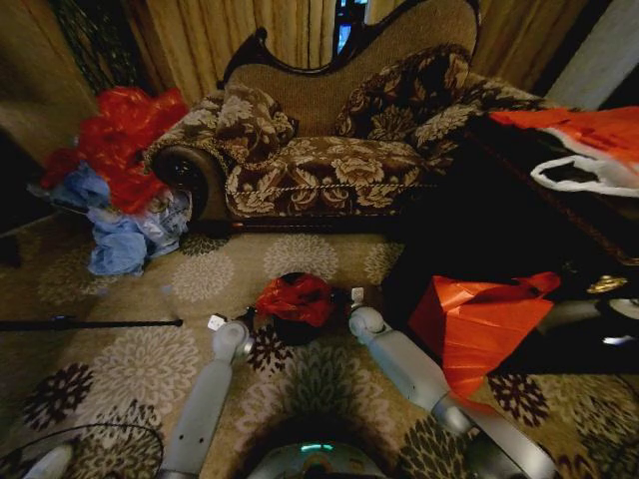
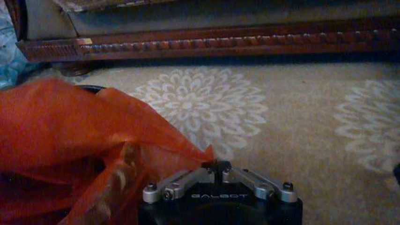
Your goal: Place a garbage bag over the trash bin.
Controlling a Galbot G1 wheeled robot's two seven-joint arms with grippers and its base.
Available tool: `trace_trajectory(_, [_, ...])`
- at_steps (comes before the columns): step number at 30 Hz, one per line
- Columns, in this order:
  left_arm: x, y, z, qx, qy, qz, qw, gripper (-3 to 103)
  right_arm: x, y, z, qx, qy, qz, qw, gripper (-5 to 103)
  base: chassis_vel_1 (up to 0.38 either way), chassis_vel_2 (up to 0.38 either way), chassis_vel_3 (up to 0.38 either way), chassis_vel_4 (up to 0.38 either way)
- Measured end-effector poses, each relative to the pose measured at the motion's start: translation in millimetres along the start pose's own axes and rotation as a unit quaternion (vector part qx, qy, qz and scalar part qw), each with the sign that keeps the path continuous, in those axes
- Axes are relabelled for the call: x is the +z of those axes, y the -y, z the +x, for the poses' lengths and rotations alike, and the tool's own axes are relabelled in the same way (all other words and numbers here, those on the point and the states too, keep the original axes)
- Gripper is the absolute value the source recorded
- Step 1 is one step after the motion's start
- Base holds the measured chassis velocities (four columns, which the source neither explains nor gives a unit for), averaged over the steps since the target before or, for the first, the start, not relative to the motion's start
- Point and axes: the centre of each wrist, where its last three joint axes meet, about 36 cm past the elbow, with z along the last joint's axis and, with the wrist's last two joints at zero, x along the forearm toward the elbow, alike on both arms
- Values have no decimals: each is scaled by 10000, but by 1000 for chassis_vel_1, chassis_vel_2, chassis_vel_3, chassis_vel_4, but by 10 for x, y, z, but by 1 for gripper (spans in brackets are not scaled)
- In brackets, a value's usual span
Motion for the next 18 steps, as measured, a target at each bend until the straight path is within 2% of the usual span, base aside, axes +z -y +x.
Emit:
trace_trajectory(4, [-7,43,31,76,15,11,10000,0,14,-31,33,-11,24,-25,10000,0,0,0,0,0])
trace_trajectory(7, [-25,61,153,138,41,-19,9999,0,-48,-67,108,25,114,-58,9999,0,0,0,0,0])
trace_trajectory(9, [-44,3,407,198,78,-125,9997,-3,-118,-89,199,56,184,-46,9998,0,0,0,0,0])
trace_trajectory(10, [-44,3,407,198,78,-125,9997,-3,-118,-89,199,56,184,-46,9998,0,0,0,0,0])
trace_trajectory(11, [-45,-40,541,265,109,-185,9994,2,-154,-96,238,76,180,-49,9998,-3,0,0,0,0])
trace_trajectory(12, [-30,-113,714,326,170,-295,9989,7,-192,-102,288,94,183,-83,9998,1,0,0,0,0])
trace_trajectory(13, [-30,-113,714,326,170,-295,9989,7,-192,-102,288,94,183,-83,9998,1,0,0,0,0])
trace_trajectory(16, [-41,-250,1162,482,335,-609,9964,23,-219,-101,388,220,279,-99,9993,17,0,0,0,0])
trace_trajectory(17, [-48,-258,1251,492,367,-675,9958,29,-218,-99,411,251,305,-100,9992,17,0,0,0,0])
trace_trajectory(18, [-48,-258,1251,492,367,-675,9958,29,-218,-99,411,251,305,-100,9992,17,0,0,0,0])
